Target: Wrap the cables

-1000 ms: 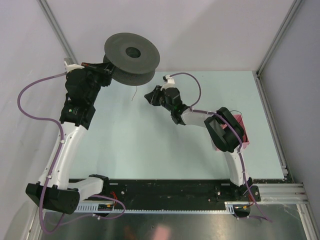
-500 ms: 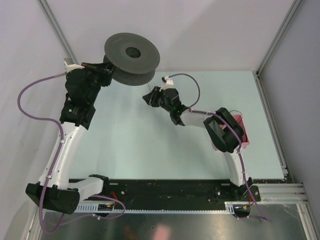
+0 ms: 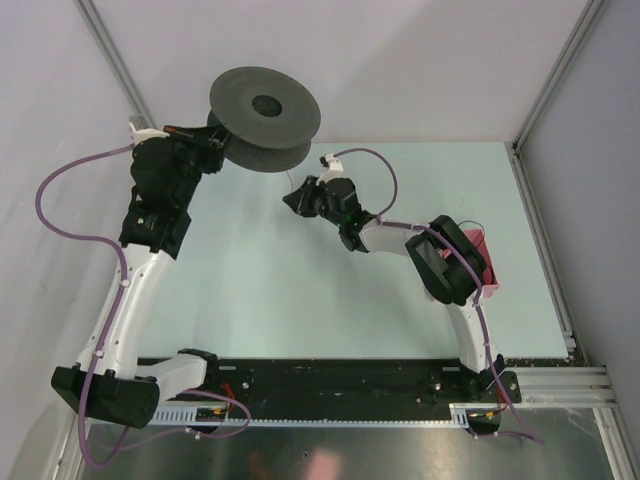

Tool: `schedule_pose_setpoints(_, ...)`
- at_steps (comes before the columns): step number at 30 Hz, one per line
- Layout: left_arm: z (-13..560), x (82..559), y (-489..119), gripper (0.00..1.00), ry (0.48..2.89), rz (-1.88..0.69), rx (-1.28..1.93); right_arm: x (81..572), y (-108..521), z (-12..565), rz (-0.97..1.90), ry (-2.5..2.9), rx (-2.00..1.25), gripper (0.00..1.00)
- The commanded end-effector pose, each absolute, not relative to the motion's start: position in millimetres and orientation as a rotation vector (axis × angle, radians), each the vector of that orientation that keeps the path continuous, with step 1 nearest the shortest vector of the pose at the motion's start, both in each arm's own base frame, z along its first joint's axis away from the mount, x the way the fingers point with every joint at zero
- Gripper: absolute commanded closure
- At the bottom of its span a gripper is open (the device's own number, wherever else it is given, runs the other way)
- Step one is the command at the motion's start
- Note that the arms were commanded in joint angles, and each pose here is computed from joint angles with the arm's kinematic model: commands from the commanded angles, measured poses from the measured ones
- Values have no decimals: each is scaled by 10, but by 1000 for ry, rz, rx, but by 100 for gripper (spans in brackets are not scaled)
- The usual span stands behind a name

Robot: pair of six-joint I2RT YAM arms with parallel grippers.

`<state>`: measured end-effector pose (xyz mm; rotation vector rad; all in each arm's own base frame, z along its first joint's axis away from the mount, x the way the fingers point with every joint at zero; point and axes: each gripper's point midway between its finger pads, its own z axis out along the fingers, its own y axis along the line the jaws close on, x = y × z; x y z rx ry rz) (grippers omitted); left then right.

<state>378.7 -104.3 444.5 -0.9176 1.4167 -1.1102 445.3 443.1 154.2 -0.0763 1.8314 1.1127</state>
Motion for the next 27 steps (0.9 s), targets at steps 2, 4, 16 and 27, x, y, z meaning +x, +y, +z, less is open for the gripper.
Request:
schedule_pose_setpoints(2, 4819, 3697, -1061, 100, 1312, -1199, -860, 4466, 4518, 1780, 1164, 1754, -102, 79)
schedule_pose_setpoints(4, 4823, 3688, -1070, 100, 1312, -1202, -857, 4459, 4525, 1789, 1168, 1749, -111, 82)
schedule_pose_setpoints(16, 4825, 3687, -1110, 100, 1322, -1211, -846, 4462, 4530, 1800, 1165, 1749, -100, 66)
schedule_pose_setpoints(27, 4855, 3650, -1130, 100, 1320, -1216, -832, 4515, 4483, 1638, 1118, 1780, -92, 97)
